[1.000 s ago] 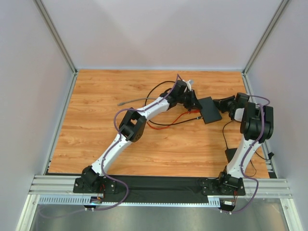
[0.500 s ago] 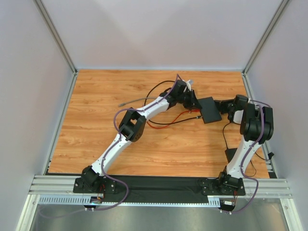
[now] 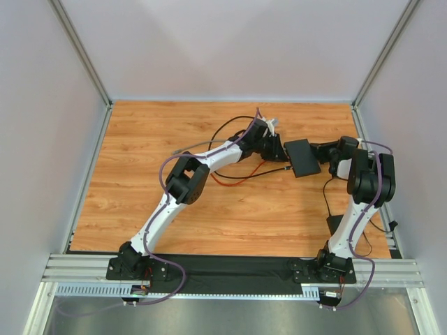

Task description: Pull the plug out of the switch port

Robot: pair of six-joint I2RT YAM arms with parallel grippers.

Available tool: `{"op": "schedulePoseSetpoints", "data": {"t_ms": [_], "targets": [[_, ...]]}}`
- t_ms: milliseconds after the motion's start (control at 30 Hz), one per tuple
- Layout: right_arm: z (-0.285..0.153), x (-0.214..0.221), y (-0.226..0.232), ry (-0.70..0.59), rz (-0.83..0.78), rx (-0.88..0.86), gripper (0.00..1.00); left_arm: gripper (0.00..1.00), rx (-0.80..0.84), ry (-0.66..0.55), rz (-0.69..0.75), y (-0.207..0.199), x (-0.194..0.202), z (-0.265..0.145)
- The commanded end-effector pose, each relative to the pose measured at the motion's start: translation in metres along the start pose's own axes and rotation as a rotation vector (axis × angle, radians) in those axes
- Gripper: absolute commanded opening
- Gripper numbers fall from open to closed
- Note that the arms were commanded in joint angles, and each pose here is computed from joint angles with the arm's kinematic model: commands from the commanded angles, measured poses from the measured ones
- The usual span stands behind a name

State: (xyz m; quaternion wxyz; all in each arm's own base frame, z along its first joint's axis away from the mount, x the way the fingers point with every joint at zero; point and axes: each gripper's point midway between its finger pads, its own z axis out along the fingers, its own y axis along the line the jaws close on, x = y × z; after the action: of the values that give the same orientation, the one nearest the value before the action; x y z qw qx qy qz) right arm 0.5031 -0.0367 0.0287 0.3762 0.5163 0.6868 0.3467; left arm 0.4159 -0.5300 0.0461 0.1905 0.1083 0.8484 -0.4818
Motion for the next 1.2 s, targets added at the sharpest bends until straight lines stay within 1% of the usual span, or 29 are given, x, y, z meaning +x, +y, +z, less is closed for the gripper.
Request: {"op": "schedulePoseSetpoints", "data": {"t_ms": [0,133,200,267,300,367,400,433,467,500,567,600,633,667,700,767,833,967,1000,1033,1167], "targets": [[-0.003,0.010,0.001,0.030,-0.080,-0.026,0.00,0.35,0.009,-0.129,0.197,-0.035,-0.041,-0.025],[-0.004,0.012,0.000,0.039,-0.091,-0.034,0.00,0.36,0.077,-0.130,0.213,-0.050,-0.039,-0.022],[-0.003,0.014,0.004,0.057,-0.089,-0.055,0.01,0.38,0.105,-0.142,0.249,-0.060,-0.039,-0.020],[-0.002,0.015,0.004,0.066,-0.086,-0.065,0.03,0.41,0.106,-0.152,0.281,-0.065,-0.039,-0.019],[-0.002,0.016,0.003,0.070,-0.082,-0.064,0.04,0.44,0.120,-0.160,0.296,-0.071,-0.040,-0.019],[-0.003,0.016,0.002,0.072,-0.083,-0.063,0.09,0.47,0.147,-0.177,0.318,-0.079,-0.042,-0.018],[-0.004,0.017,0.001,0.077,-0.081,-0.061,0.10,0.51,0.172,-0.200,0.332,-0.087,-0.046,-0.017],[-0.005,0.019,0.000,0.081,-0.083,-0.059,0.14,0.52,0.184,-0.202,0.330,-0.085,-0.045,-0.013],[-0.007,0.020,-0.001,0.087,-0.086,-0.060,0.16,0.52,0.219,-0.230,0.334,-0.093,-0.050,-0.013],[-0.008,0.019,0.002,0.086,-0.089,-0.066,0.19,0.54,0.231,-0.229,0.327,-0.089,-0.046,-0.006],[-0.011,0.021,-0.001,0.090,-0.097,-0.063,0.25,0.55,0.284,-0.247,0.308,-0.096,-0.048,-0.003],[-0.011,0.020,-0.001,0.089,-0.099,-0.065,0.27,0.55,0.275,-0.227,0.287,-0.085,-0.041,0.007],[-0.011,0.018,-0.001,0.088,-0.100,-0.064,0.29,0.55,0.290,-0.229,0.286,-0.092,-0.045,0.007],[-0.012,0.018,-0.002,0.090,-0.099,-0.065,0.29,0.55,0.287,-0.208,0.253,-0.089,-0.041,0.011],[-0.011,0.013,-0.004,0.083,-0.092,-0.061,0.29,0.53,0.274,-0.190,0.223,-0.077,-0.035,0.019],[-0.011,0.008,-0.005,0.078,-0.071,-0.066,0.27,0.51,0.285,-0.183,0.187,-0.077,-0.035,0.021],[-0.010,0.005,-0.003,0.080,-0.066,-0.080,0.22,0.47,0.275,-0.163,0.128,-0.070,-0.030,0.026],[-0.007,0.007,-0.006,0.097,-0.068,-0.073,0.16,0.43,0.225,-0.132,0.061,-0.059,-0.026,0.027],[-0.004,0.007,-0.005,0.102,-0.070,-0.081,0.13,0.38,0.216,-0.122,0.027,-0.056,-0.025,0.027],[-0.003,0.007,-0.003,0.109,-0.070,-0.088,0.11,0.36,0.216,-0.111,0.007,-0.054,-0.024,0.027],[0.000,0.012,0.000,0.148,-0.076,-0.115,0.10,0.29,0.221,-0.082,-0.104,-0.036,-0.025,0.027]]}}
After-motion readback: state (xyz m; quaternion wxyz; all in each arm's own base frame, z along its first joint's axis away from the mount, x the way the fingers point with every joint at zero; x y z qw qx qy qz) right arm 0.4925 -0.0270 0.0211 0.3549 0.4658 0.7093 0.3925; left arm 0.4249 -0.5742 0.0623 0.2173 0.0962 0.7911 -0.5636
